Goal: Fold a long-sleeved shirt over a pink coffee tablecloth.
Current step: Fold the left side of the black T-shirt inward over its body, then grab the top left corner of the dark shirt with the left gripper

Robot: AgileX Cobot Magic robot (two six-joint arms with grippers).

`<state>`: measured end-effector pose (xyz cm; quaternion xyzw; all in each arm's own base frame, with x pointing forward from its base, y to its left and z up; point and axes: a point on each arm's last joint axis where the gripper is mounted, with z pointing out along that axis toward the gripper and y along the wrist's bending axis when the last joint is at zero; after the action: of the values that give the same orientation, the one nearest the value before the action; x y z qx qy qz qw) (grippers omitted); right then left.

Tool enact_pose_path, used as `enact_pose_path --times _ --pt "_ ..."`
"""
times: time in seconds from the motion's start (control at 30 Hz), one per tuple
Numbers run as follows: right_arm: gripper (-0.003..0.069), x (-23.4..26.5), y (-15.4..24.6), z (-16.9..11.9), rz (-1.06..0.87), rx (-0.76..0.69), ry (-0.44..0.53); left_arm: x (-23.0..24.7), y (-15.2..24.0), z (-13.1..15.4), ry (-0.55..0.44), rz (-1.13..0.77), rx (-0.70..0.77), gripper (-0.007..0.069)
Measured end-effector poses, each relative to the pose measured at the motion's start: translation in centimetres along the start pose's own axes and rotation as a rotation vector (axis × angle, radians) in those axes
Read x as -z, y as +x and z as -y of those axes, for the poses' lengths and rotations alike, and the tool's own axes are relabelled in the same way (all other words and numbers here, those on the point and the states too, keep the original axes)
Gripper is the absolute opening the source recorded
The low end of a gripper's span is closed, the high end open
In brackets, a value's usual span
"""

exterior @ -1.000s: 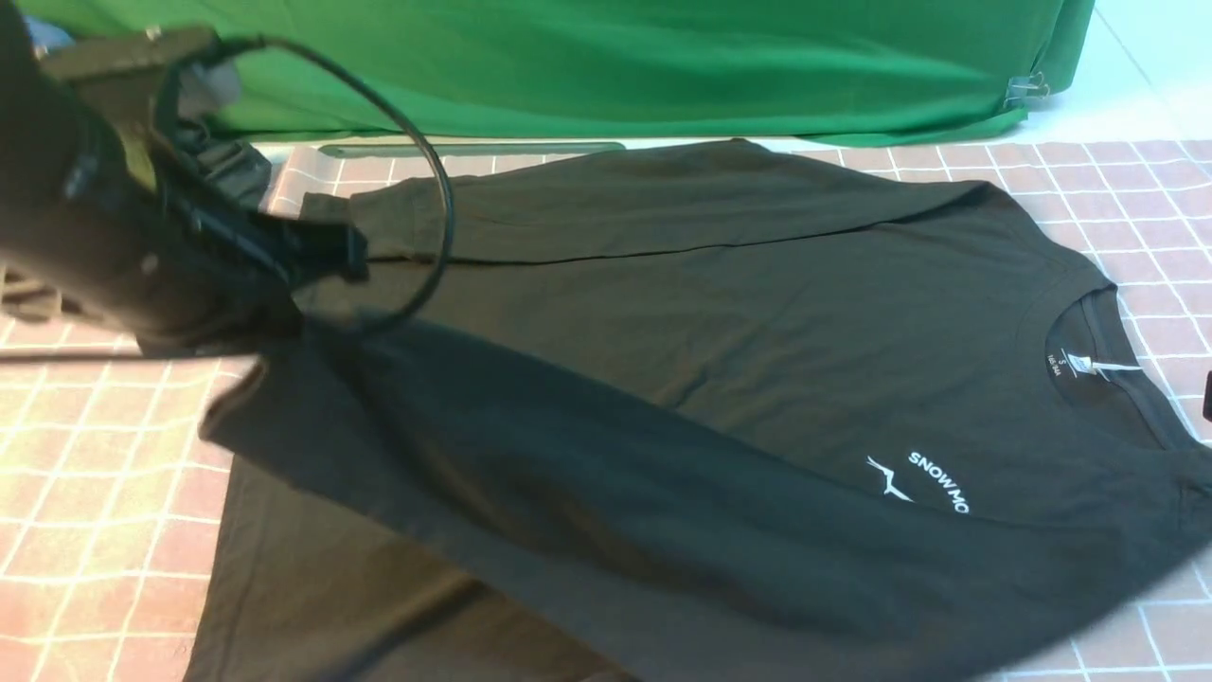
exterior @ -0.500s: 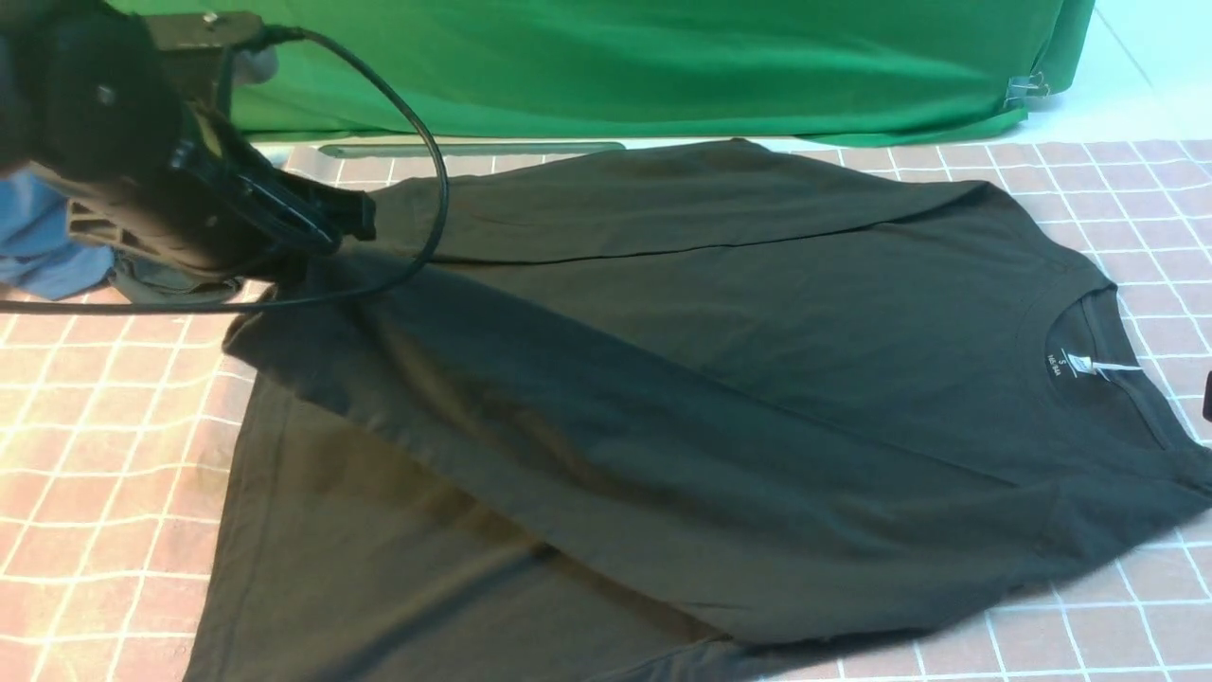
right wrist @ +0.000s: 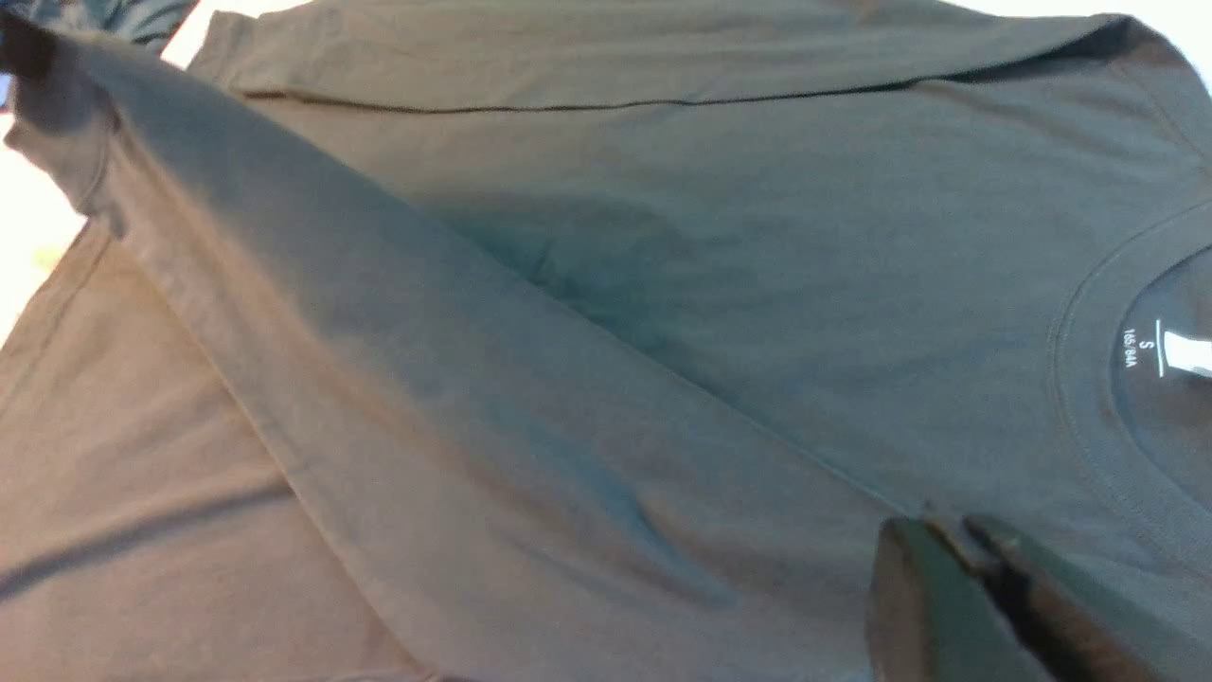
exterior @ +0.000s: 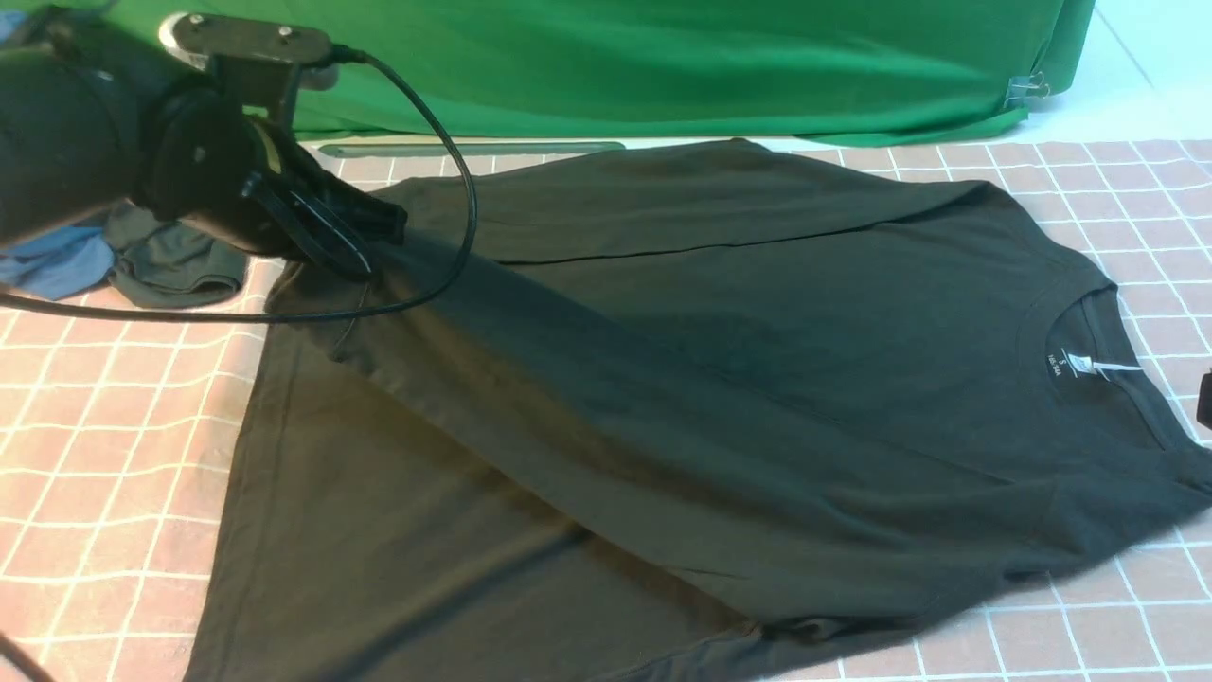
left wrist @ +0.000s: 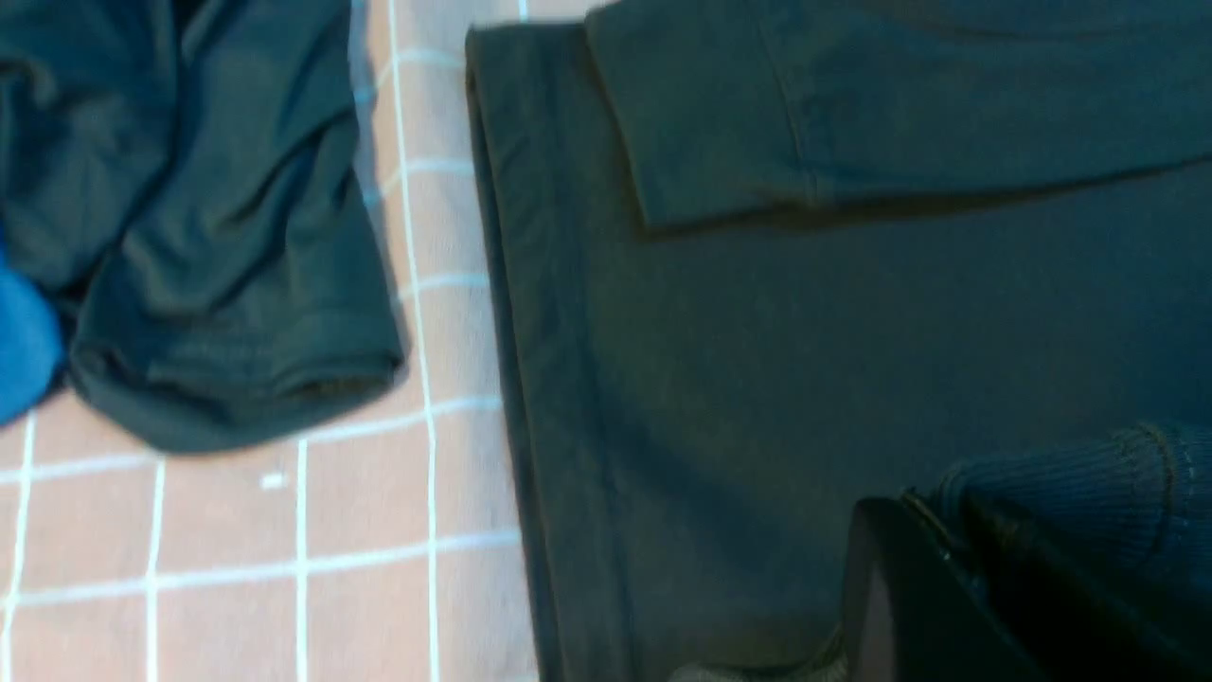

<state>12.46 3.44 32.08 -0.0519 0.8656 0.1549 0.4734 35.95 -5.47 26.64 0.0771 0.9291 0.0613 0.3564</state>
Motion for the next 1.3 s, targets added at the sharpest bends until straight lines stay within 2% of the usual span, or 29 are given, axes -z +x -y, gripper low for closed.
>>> enact_pose_path --times 0.23,0.33,0.4,0.47,0.53,0.57,0.6,0.63,0.67,0.7,0.8,0.83,0.87,0.97,1.0,1.03,1.2,1.3 --pt "0.0081 0.0 0.2 0.0 -0.024 0.000 -0.005 -1.5 0.3 0.3 0.001 -0.009 -0.023 0.0075" --pt "0.0084 0.0 0.4 -0.1 -0.044 0.000 -0.009 -1.6 0.2 0.2 -0.012 0.003 -0.029 0.0140" --pt "0.0086 0.0 0.5 -0.1 -0.060 0.000 -0.012 -1.3 0.0 -0.1 -0.036 0.021 -0.037 0.0228" --pt "0.0088 0.0 0.7 -0.1 -0.075 0.000 -0.015 -1.0 -0.2 -0.2 -0.041 0.030 -0.027 0.0277" --pt "0.0089 0.0 0.9 -0.2 -0.096 0.000 -0.020 0.0 -0.3 -0.3 -0.029 0.032 0.037 0.0335" --pt "0.0089 0.1 0.9 -0.2 -0.104 0.000 -0.021 0.9 -0.3 -0.1 0.006 0.020 0.134 0.0344" --pt "0.0089 0.1 0.9 -0.2 -0.104 0.000 -0.021 1.2 -0.3 -0.1 0.019 0.014 0.166 0.0344" --pt "0.0090 0.1 1.0 -0.2 -0.106 0.000 -0.022 2.3 -0.1 0.5 0.091 -0.026 0.282 0.0334" --pt "0.0090 0.1 1.0 -0.2 -0.106 0.000 -0.022 2.3 0.0 0.5 0.089 -0.033 0.274 0.0332" --pt "0.0090 0.1 0.9 -0.2 -0.104 0.000 -0.021 3.5 0.3 1.6 0.176 -0.093 0.320 0.0304" --pt "0.0090 0.0 0.9 -0.2 -0.102 0.000 -0.021 5.2 1.3 4.6 0.333 -0.231 0.318 0.0206" --pt "0.0090 0.0 0.9 -0.2 -0.102 0.000 -0.021 6.0 1.7 6.8 0.407 -0.277 0.296 0.0142" --pt "0.0090 0.0 0.9 -0.2 -0.101 -0.002 -0.021 6.3 2.0 7.8 0.434 -0.293 0.271 0.0113" --pt "0.0090 -0.2 0.9 -0.1 -0.110 -0.015 -0.016 7.9 3.8 13.0 0.541 -0.333 0.145 0.0027" --pt "0.0090 -0.6 0.9 0.1 -0.132 -0.015 -0.006 8.7 4.9 15.3 0.579 -0.347 0.083 0.0013" --pt "0.0090 -0.7 0.9 0.1 -0.136 -0.015 -0.004 8.8 5.0 15.6 0.583 -0.350 0.076 0.0013" --pt "0.0090 -2.4 1.2 1.2 -0.233 -0.014 0.071 10.5 7.5 21.7 0.676 -0.332 -0.024 0.0019" --pt "0.0090 -3.1 1.4 1.5 -0.266 -0.021 0.091 10.6 8.5 24.0 0.709 -0.307 -0.057 0.0074"
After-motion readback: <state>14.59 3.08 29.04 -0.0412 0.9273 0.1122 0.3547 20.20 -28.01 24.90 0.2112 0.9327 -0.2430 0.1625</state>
